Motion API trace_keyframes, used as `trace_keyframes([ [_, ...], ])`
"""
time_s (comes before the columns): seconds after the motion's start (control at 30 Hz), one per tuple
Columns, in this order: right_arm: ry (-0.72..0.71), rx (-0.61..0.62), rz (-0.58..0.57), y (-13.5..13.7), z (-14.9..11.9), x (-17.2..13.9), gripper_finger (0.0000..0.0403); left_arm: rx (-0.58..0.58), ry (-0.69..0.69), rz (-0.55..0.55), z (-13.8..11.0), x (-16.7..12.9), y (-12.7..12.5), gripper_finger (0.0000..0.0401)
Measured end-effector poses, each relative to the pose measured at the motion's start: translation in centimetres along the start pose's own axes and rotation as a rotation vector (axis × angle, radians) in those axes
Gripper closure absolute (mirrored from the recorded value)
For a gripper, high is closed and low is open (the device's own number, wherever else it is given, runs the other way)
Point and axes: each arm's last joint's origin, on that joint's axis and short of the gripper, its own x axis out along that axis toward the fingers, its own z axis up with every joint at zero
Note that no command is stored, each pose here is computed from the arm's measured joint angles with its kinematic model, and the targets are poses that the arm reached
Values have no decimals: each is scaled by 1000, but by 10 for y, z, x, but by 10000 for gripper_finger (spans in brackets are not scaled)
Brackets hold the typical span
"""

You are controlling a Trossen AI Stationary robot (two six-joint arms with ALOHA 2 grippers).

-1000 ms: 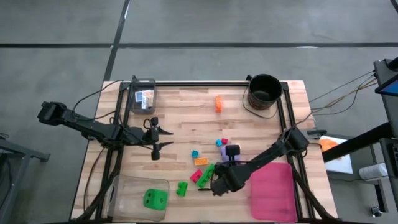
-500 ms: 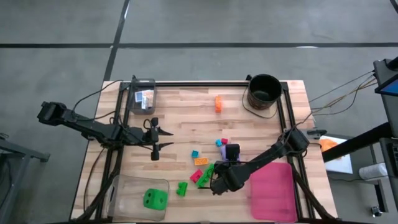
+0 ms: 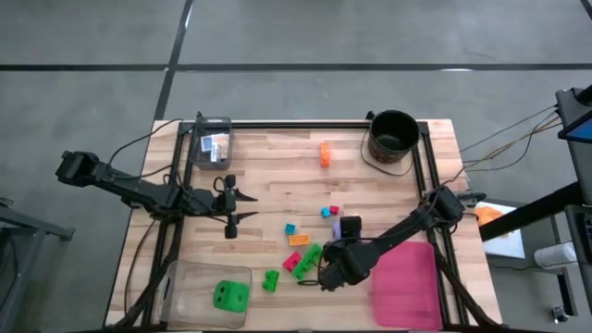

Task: Pick & Place Toys
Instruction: Put the purple die into the transparent bin

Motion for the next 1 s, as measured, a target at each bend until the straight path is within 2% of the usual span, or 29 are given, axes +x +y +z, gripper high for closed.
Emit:
trace_keyframes([
  [0.37,-164,58,50,-35,-16,-47,286,0,0,-2,0,0,0,223],
  [0.5,-313,76,107,-49,-20,-69,290,0,0,-2,0,0,0,223],
  [0.63,-541,84,204,-57,-24,-79,291,-1,0,-2,0,0,0,223],
  [0.83,-917,100,326,-56,-34,-59,293,0,0,-3,0,0,0,223],
  [1.0,-1161,145,328,-62,-47,-28,293,-3,-11,-19,1,0,0,223],
])
